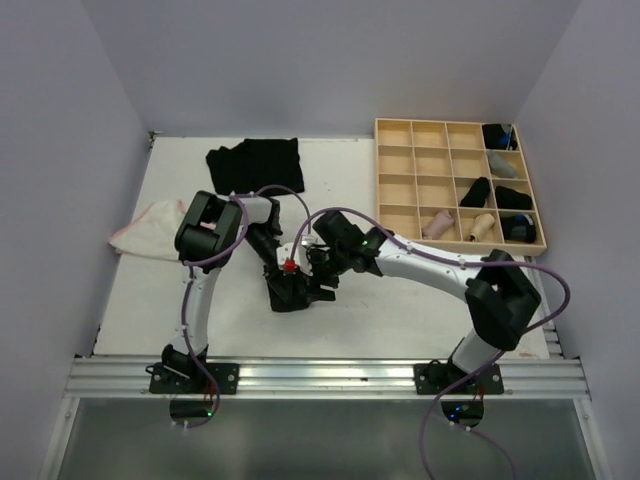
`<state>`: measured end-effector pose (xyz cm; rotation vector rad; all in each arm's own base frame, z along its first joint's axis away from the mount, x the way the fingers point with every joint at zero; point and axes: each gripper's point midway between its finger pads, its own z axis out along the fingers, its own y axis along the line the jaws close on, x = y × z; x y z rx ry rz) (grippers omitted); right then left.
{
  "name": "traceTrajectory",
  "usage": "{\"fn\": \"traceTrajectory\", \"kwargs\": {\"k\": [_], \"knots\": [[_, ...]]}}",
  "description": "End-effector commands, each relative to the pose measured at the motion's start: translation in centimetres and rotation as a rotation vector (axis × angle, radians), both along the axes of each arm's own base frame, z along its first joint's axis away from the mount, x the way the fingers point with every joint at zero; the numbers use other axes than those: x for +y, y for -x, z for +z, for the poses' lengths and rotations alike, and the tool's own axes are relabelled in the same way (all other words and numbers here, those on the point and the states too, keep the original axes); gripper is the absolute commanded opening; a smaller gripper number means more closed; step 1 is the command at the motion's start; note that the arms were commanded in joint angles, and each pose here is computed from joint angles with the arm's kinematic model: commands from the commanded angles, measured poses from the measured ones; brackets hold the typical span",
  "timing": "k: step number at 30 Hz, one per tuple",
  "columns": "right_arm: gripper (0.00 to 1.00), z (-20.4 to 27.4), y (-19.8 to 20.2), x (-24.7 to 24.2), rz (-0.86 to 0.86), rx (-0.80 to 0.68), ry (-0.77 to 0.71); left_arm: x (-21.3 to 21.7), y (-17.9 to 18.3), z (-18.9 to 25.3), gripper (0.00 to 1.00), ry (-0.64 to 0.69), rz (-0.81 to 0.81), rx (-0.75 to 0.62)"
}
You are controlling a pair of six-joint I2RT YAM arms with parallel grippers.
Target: Roll the underwear
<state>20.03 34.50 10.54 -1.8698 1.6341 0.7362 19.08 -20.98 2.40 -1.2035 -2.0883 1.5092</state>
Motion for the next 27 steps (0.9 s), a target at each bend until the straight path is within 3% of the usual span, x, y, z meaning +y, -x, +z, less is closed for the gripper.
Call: {"fn": "traceTrajectory", "kwargs": {"k": [1, 12, 20, 23, 24, 26, 27], "knots": [[0.70, 0.0, -2.3, 2.8, 0.059, -0.148, -0.080, 3.4, -1.7, -7.3, 0.11, -0.065, -0.203, -0.246], [0.63, -4.3, 0.9, 4.4, 0.193, -0.123, -0.042, 3.3, -2.0, -7.4, 0.16, -0.069, -0.183, -0.247], [0.56, -7.7, 0.7, 4.2, 0.148, -0.095, 0.024, 3.2, -2.0, -7.4, 0.17, -0.068, -0.170, -0.249], [0.35, -8.5, 0.5, 4.3, 0.137, -0.099, 0.028, 3.3, -1.9, -7.3, 0.19, -0.069, -0.171, -0.250], [0.18, -8.5, 0.6, 4.3, 0.139, -0.097, 0.024, 3.2, -2.2, -7.2, 0.20, -0.064, -0.167, -0.259], [0.03, -8.6, 1.2, 4.1, 0.157, -0.070, 0.027, 3.0, -2.5, -6.8, 0.25, -0.061, -0.156, -0.273], [0.00, -8.6, 1.5, 4.0, 0.165, -0.055, 0.027, 2.6, -3.1, -6.1, 0.30, -0.043, -0.141, -0.304]]}}
